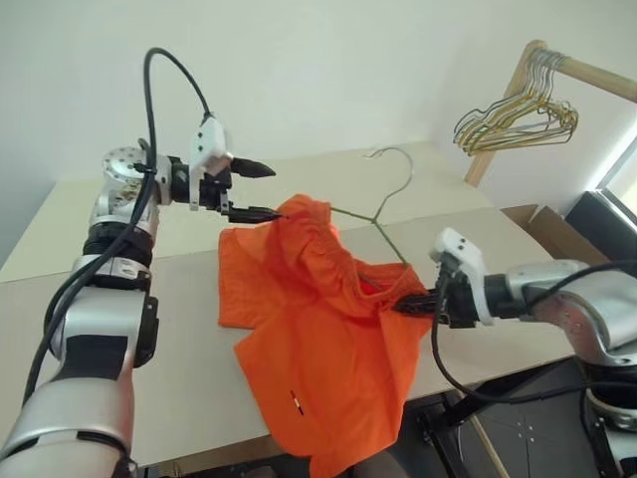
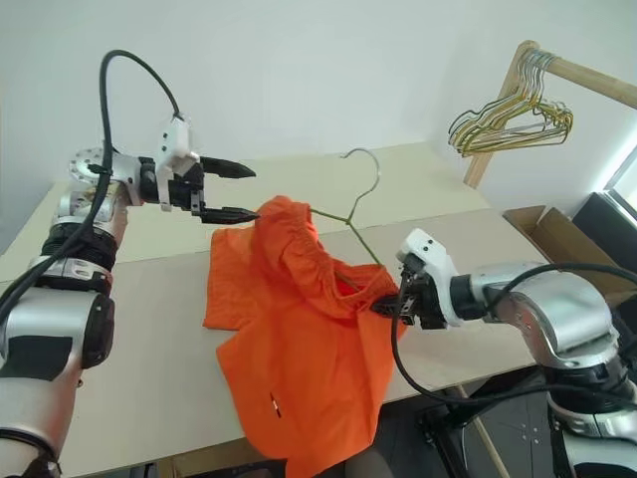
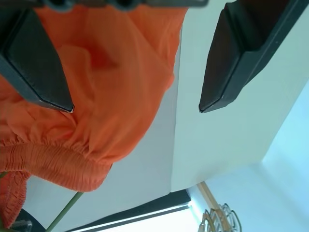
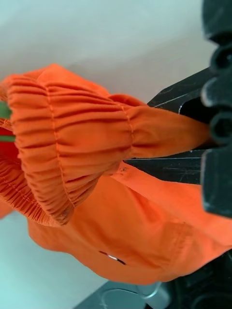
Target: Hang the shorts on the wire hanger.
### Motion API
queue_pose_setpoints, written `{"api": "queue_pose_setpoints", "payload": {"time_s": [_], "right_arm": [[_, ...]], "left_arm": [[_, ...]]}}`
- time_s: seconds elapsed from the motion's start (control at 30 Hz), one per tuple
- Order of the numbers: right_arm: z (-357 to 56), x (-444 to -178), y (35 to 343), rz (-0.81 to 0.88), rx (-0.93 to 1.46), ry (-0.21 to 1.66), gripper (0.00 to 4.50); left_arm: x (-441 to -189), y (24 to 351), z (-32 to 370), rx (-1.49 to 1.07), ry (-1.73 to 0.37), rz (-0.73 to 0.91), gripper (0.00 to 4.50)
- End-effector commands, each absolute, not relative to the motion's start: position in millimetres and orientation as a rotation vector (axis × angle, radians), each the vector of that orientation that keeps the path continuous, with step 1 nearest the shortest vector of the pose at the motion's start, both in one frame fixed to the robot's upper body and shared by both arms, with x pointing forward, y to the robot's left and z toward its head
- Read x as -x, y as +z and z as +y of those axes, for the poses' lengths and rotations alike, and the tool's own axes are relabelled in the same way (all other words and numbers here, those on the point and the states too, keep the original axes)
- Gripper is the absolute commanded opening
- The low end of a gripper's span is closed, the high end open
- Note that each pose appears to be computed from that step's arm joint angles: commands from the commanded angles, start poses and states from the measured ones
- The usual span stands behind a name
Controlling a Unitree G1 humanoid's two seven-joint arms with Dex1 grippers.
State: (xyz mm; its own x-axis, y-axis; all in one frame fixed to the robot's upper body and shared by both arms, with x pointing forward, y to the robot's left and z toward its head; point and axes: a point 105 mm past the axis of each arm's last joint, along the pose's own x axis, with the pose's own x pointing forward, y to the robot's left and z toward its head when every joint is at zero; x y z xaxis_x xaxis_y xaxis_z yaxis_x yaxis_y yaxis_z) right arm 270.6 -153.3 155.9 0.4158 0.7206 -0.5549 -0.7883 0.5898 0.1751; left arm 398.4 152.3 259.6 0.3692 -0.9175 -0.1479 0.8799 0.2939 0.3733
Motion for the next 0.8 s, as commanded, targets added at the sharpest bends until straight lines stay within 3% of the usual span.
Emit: {"api": "queue_pose_setpoints", "payload": {"time_s": [0.03, 0.37, 0.8], "right_arm": [[-173.0, -270.3, 171.0, 0.565, 0.081, 0.789, 0.00], [-233.9, -280.5, 179.0, 0.412, -0.076, 0.257, 0.00], [-319.4, -279.3, 194.0, 0.304, -0.243, -0.315, 0.00]], "left_arm": [[-386.7, 300.3, 137.8, -0.263, -1.174, -0.291, 4.48], [-324.8, 320.8, 82.5, 0.066, -1.231, -0.442, 4.48], [-321.2, 325.5, 81.5, 0.102, -1.253, -0.434, 4.48]]}}
